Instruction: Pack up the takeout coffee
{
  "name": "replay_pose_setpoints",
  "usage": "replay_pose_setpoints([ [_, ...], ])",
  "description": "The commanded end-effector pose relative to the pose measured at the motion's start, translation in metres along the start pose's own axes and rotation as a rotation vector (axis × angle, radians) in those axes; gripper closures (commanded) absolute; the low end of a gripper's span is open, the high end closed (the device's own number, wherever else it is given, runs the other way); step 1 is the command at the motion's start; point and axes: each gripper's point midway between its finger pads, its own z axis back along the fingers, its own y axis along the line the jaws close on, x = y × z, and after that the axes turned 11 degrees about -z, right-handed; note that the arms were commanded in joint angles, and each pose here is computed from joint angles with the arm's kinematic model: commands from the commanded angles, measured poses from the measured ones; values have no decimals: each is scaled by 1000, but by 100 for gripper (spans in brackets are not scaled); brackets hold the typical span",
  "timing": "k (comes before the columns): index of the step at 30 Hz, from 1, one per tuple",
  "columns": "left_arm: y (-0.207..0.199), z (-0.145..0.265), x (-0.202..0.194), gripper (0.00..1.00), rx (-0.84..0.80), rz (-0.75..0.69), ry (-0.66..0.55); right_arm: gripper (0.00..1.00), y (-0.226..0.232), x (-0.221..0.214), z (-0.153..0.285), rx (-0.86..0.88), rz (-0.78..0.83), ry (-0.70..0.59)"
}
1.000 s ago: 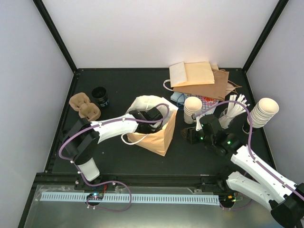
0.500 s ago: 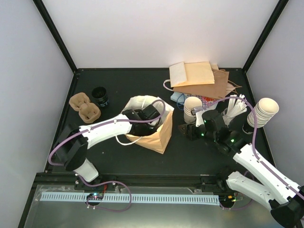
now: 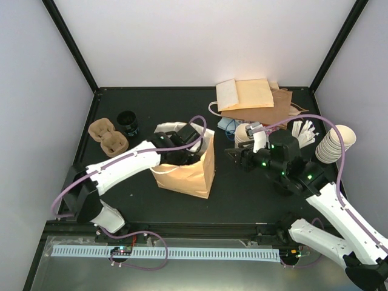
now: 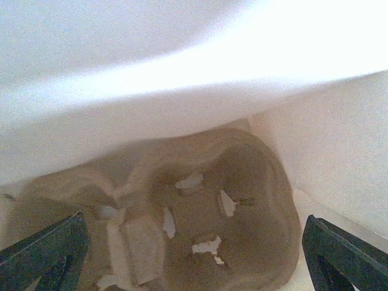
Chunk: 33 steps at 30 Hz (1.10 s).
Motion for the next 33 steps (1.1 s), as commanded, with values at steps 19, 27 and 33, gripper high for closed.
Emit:
replay_pose_setpoints([
  [19,13,66,32,2,124,28,-137,28,28,1,-2,148,59,30],
  [27,16,35,25,2,145,46,-105,27,55,23,-11,209,14,15],
  [33,16,31,25,2,156,52,-110,26,79,26,-35,212,34,49],
])
